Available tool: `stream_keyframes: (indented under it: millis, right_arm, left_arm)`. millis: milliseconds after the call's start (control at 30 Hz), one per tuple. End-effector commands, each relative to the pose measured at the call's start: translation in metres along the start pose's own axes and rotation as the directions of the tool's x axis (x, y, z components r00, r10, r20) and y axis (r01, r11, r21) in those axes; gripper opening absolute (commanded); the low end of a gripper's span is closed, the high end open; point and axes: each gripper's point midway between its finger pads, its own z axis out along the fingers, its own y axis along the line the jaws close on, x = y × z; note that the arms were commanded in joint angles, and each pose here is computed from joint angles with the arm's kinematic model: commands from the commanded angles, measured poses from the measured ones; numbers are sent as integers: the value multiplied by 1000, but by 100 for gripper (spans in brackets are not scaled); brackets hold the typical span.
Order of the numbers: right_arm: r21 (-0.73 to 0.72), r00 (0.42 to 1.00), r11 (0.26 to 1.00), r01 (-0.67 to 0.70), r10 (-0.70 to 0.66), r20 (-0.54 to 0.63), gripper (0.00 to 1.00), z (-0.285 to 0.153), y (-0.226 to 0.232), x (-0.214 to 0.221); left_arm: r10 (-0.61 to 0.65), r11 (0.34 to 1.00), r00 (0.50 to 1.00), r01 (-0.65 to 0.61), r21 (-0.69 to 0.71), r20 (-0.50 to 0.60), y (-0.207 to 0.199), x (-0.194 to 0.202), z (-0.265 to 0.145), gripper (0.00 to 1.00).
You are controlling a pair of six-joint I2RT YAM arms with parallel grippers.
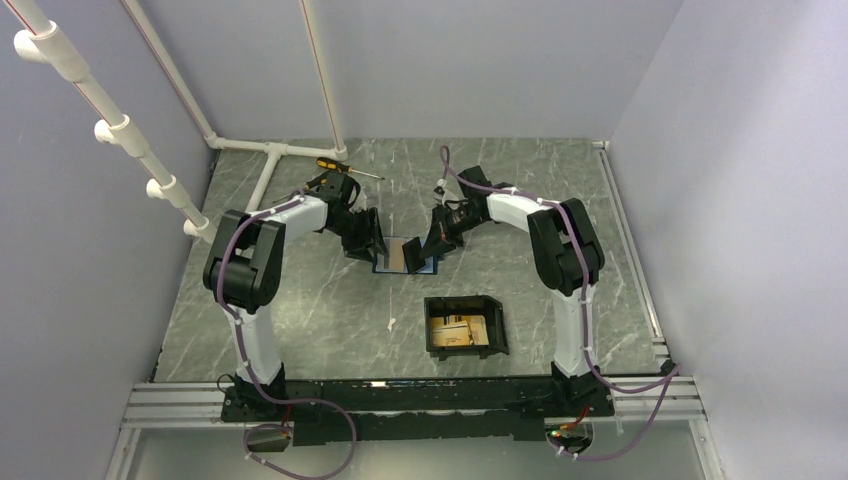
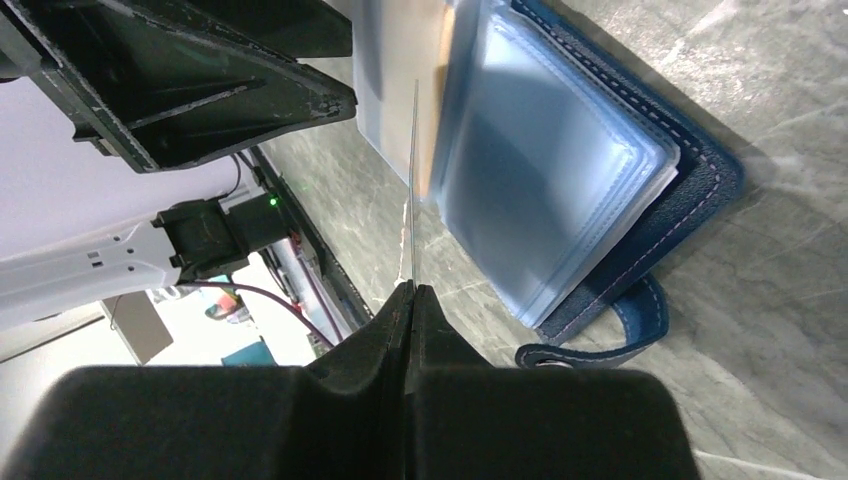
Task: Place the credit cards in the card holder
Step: Insert the credit card into the card holder.
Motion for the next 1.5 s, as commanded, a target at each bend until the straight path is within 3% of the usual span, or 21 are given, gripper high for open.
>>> stream_keyframes:
  millis: [0, 600, 1467]
  right_arm:
    - [-19, 999, 999, 31, -31, 17, 0, 2, 1, -9]
    - [-23, 1000, 1000, -15, 16, 24, 0, 1, -13, -4]
    - [-70, 996, 996, 49, -43, 84, 0, -10, 11, -13]
  left_arm:
    - [-6, 994, 1000, 3, -110, -23, 27, 7, 15, 56]
    - [0, 993, 1000, -3, -122, -26, 28, 6, 13, 58]
    - [-6, 992, 999, 0, -124, -45, 30, 9, 16, 59]
